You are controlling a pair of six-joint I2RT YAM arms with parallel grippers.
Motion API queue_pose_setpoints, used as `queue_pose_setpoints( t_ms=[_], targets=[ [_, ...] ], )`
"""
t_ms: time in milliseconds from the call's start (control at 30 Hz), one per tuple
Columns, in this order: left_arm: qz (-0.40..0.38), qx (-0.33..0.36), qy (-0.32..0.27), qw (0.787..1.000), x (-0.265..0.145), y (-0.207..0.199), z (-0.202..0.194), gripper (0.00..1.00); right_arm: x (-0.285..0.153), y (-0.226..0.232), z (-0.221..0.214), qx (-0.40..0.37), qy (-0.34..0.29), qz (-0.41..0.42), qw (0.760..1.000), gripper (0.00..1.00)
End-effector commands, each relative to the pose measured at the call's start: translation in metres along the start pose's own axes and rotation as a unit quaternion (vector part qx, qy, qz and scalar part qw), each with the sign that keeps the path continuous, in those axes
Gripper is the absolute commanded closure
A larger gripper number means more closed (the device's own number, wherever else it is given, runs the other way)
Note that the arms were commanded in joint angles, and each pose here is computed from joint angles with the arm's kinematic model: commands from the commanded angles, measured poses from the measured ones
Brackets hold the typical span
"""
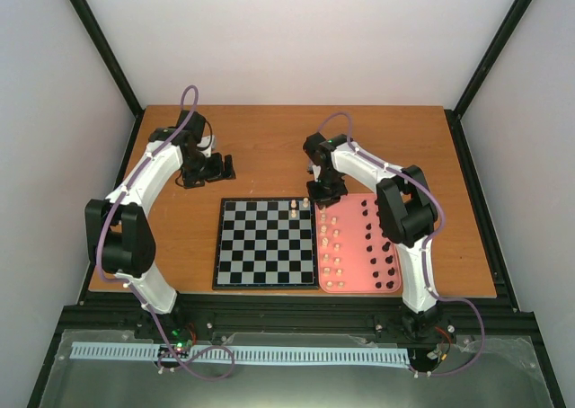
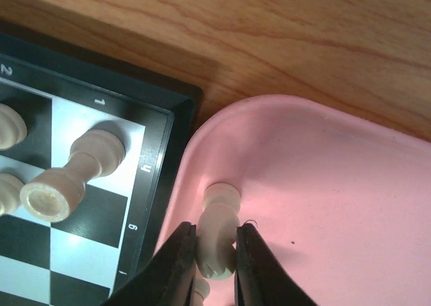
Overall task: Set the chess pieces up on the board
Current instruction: Pick up the chess piece from the storage box, then place the chess piece on the chessboard.
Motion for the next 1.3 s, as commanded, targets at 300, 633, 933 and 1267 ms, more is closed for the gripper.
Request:
queue_pose_setpoints(
  t_ms=[300,633,933,1267],
  targets=[
    [-0.003,0.002,-0.01,1.0,-0.005,-0.003,0.004,0.0,-0.023,-0.001,0.006,0.004,-0.02,-0.008,1.0,0.96],
    [-0.005,0.003,-0.018,1.0,-0.009,-0.004,0.003,0.0,-0.077,0.018,0.006,0.0,-0.061,0.006,0.998,0.97],
    [-0.005,0.005,-0.027,1.0,-0.015,-0.005,0.001,0.0,-0.069,0.049,-0.021,-0.03,-0.029,0.0,0.999,0.96],
    [-0.006,0.006,-0.029,1.0,-0.017,-0.005,0.0,0.0,-0.055,0.054,-0.019,-0.034,-0.029,-0.004,0.999,0.97]
  ],
)
Point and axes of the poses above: each gripper's point midway between its finger pads, its own x axis out along the fingers, its own y axis along the line the jaws close on, z = x × y, the point moved 8 cm from there along -x, back along the fingers, and after that the axes turned 5 degrees about x, right-handed, at the moved point
